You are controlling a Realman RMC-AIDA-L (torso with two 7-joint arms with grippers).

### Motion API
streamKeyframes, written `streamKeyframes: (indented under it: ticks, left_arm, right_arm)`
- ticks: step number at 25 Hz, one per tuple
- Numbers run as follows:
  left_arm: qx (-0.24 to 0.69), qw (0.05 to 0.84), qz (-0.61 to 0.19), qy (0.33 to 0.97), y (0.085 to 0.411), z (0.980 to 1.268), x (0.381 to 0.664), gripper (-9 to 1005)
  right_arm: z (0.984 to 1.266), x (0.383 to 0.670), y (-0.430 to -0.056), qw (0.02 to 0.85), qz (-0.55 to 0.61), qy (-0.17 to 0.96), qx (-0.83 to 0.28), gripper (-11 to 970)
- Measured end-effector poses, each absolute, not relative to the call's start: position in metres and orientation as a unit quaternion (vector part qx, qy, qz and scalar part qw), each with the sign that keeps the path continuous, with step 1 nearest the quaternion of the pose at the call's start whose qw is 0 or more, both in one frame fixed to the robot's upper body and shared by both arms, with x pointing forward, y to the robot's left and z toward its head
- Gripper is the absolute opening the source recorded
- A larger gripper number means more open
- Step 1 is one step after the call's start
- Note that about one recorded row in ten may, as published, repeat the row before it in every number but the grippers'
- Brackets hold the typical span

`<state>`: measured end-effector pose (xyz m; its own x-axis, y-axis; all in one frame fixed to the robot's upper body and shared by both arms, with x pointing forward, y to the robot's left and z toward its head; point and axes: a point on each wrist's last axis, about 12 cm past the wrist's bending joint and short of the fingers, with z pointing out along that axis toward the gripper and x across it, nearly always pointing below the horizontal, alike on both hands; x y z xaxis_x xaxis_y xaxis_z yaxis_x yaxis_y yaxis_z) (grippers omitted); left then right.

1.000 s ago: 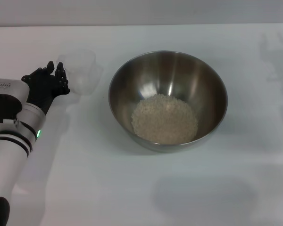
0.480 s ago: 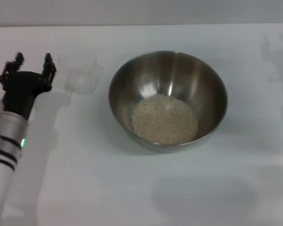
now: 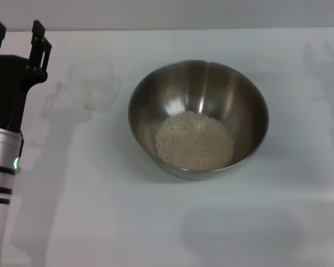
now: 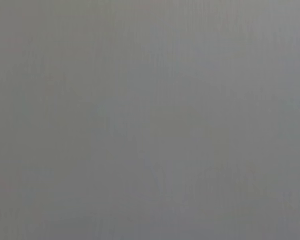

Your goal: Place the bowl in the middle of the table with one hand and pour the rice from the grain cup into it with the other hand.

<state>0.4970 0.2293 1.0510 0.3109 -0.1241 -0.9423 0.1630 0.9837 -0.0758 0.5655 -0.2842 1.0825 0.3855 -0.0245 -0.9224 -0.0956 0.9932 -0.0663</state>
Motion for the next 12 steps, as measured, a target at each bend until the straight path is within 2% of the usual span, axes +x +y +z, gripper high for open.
streamKeyframes:
  ticks: [12]
  left_arm:
    - [0.014,0.827,-0.090,0.554,0.2261,1.0622,0.5053,680]
  right_arm:
    - [1.0736,0.5589,-0.2845,0.820,0.021,0.570,-0.051,408]
